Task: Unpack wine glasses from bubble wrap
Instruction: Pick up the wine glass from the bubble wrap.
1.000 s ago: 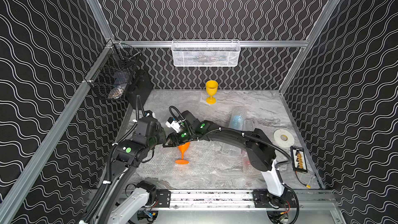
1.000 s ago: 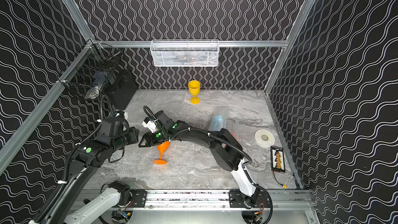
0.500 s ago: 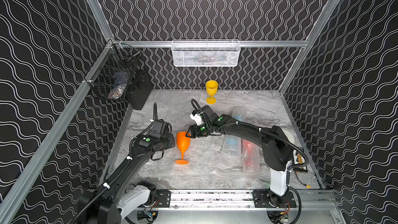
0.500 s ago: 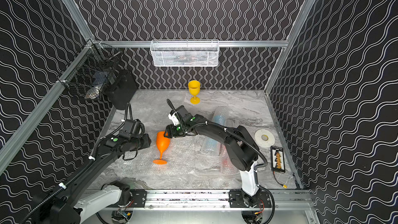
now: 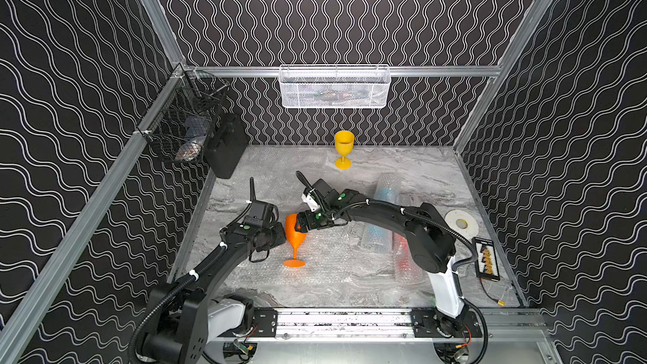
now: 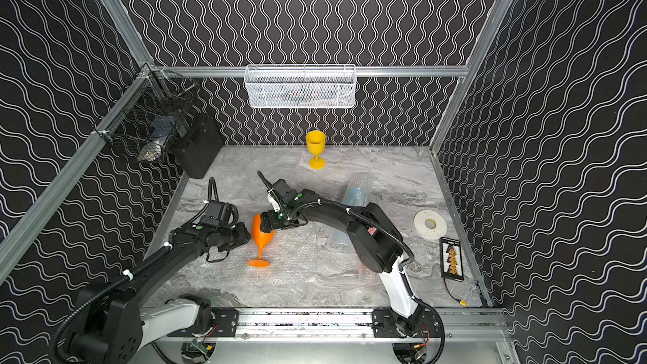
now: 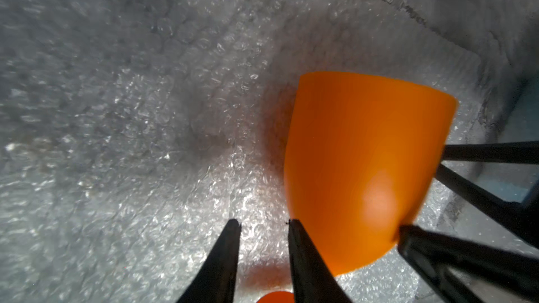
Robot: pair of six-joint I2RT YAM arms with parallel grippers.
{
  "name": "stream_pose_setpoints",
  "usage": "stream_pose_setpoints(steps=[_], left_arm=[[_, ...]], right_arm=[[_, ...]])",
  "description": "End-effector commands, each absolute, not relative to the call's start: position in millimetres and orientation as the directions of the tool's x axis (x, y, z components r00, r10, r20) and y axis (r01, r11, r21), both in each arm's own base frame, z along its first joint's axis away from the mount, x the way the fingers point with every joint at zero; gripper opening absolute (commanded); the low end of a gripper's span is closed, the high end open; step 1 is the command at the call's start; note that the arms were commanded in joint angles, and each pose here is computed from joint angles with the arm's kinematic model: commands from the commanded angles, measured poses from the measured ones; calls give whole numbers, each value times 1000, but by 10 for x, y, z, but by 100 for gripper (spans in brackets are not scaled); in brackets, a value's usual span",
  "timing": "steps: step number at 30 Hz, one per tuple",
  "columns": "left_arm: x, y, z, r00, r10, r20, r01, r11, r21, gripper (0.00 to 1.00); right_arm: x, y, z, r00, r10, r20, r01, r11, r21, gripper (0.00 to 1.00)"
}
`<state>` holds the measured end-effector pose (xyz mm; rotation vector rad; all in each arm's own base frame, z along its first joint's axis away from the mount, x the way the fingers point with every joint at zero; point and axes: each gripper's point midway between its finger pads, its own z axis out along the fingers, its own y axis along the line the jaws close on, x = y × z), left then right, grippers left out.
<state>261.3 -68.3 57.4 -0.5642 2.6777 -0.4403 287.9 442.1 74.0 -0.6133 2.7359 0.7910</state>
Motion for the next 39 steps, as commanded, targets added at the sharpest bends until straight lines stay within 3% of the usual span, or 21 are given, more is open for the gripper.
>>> stream_pose_setpoints(steps=[1, 27, 39], left_arm=[[2673, -723, 546, -842, -460, -282, -322, 848, -421, 33], [2587, -758, 353, -857, -448, -254, -306, 839, -449, 30], [2646, -570, 718, -818, -451, -358, -308, 868, -388, 31]], right_arm=[[2891, 4442, 680, -897, -316, -308, -430, 785, 447, 93], [2870, 4841, 458, -923, -270, -275, -381, 743, 550, 96], [2976, 4684, 706, -918, -225, -326, -380, 730, 569, 78]])
